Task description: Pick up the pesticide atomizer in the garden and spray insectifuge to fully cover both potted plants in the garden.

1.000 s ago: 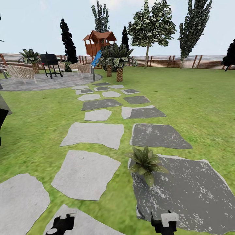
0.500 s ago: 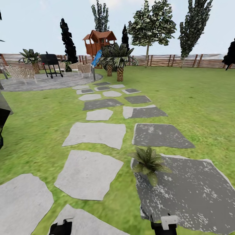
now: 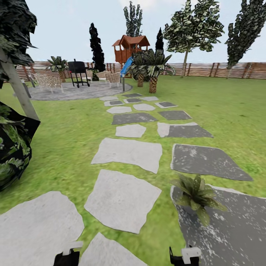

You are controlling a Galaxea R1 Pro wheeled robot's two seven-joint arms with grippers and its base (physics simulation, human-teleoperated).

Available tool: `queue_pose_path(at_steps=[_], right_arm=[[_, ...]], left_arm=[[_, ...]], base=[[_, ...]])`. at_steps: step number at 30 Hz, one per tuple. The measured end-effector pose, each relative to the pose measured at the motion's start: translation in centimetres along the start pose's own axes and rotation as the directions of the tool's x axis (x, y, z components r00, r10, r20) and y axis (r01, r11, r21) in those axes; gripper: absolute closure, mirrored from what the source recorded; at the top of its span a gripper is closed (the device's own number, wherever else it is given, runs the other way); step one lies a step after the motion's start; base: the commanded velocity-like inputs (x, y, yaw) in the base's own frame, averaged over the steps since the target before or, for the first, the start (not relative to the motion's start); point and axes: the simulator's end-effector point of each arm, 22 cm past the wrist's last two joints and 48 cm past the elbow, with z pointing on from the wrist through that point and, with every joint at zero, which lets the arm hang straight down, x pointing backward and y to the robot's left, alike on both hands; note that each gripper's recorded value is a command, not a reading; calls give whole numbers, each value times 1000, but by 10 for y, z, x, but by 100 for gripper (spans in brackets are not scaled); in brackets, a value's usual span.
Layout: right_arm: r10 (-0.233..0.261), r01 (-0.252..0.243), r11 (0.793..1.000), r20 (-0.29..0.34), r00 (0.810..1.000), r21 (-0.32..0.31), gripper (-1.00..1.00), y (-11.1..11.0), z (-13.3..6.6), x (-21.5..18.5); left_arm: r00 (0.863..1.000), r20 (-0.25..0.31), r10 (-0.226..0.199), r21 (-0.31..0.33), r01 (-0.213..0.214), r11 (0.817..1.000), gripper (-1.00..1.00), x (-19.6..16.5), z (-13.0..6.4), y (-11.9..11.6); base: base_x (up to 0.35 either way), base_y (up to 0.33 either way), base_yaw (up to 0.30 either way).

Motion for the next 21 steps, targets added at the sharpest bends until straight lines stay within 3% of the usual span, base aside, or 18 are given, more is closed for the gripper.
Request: queue_pose_path(at_steps=[5,21], right_arm=[[0,0,1000,0,1000,0,-100,0,0,0],[-1,1,1000,0,1000,-1,-100,0,0,0]], left_arm=[[1000,-2,2,1,-2,1000,100,1,0,0],[1000,-2,3,2,-3,1000,100,1,0,-1]], base=[[235,235,110],[238,232,3]])
